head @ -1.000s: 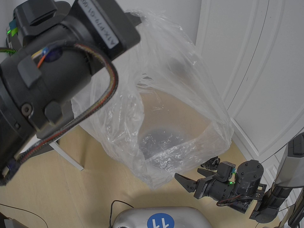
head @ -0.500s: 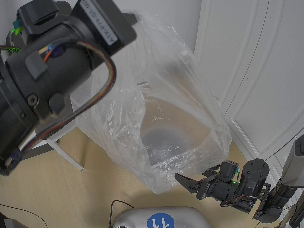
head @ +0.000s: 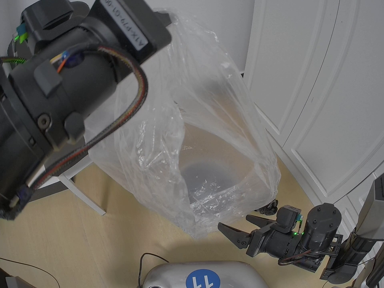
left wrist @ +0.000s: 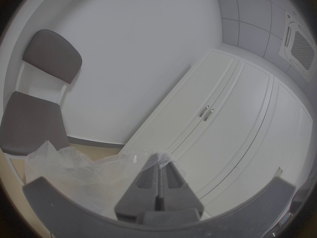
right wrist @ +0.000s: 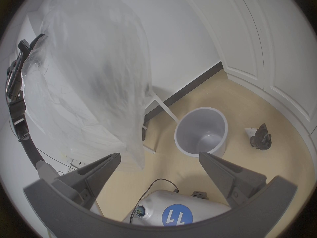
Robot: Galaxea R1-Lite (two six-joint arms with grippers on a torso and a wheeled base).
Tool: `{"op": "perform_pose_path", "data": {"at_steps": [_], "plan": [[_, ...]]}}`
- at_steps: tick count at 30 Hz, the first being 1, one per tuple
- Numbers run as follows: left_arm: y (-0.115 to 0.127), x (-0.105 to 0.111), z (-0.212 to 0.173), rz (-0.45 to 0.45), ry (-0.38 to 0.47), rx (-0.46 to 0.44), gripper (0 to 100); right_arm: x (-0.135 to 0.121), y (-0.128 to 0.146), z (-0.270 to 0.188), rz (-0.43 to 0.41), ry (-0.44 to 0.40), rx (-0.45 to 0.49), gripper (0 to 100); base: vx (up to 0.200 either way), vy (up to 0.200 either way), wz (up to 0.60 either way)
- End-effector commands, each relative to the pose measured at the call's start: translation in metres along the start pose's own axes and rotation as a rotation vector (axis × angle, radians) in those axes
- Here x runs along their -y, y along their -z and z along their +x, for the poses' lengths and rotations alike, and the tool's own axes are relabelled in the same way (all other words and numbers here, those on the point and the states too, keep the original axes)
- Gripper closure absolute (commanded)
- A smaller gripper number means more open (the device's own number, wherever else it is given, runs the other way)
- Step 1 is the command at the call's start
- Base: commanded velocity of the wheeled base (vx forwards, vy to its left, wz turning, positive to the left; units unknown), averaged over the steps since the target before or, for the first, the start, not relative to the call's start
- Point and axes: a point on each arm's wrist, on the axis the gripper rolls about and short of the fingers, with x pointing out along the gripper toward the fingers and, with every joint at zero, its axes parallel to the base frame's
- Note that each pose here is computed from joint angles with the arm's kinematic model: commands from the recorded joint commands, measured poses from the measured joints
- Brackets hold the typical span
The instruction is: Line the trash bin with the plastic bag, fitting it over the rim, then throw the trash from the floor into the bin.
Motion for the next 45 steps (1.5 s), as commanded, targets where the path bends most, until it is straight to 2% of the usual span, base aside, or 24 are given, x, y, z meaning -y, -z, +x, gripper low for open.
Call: {"op": "perform_pose_path", "data": {"at_steps": [1,4,9,17,27,30,31,36,39,45], "plan": [[0.003,0.002,-0.001,-0.001,0.008,-0.011,100,-0.001,0.000,0.004,0.018,-0.007,0.010,0,0.000,0.000,0.00],[0.004,0.005,-0.003,-0.006,0.020,-0.019,100,-0.003,-0.001,0.010,0.064,-0.015,0.023,0,0.000,0.000,0.00],[0.006,0.007,-0.005,-0.007,0.030,-0.028,100,-0.002,0.003,0.021,0.090,0.005,0.028,0,0.000,0.000,0.00],[0.005,0.007,-0.005,-0.009,0.031,-0.024,100,-0.002,-0.005,0.037,0.160,0.042,0.111,0,0.000,0.000,0.00],[0.002,0.006,-0.004,-0.016,0.027,-0.006,100,0.006,0.006,0.032,0.131,0.074,0.054,0,0.000,0.000,0.00],[0.000,0.006,-0.002,-0.031,0.034,0.024,100,0.007,0.012,0.020,0.080,0.064,-0.001,0,0.000,0.000,0.00],[0.001,0.006,0.000,-0.034,0.033,0.034,100,0.009,0.015,0.011,0.048,0.040,-0.052,0,0.000,0.000,0.00],[-0.003,0.002,0.002,-0.032,0.023,0.052,100,0.014,0.025,-0.010,-0.026,-0.017,-0.176,0,0.000,0.000,0.00],[-0.003,0.002,0.002,-0.033,0.024,0.053,100,0.014,0.025,-0.007,-0.033,-0.022,-0.172,0,0.000,0.000,0.00],[-0.001,0.005,0.001,-0.032,0.032,0.048,100,0.010,0.014,0.006,0.064,-0.020,-0.092,0,0.000,0.000,0.00]]}}
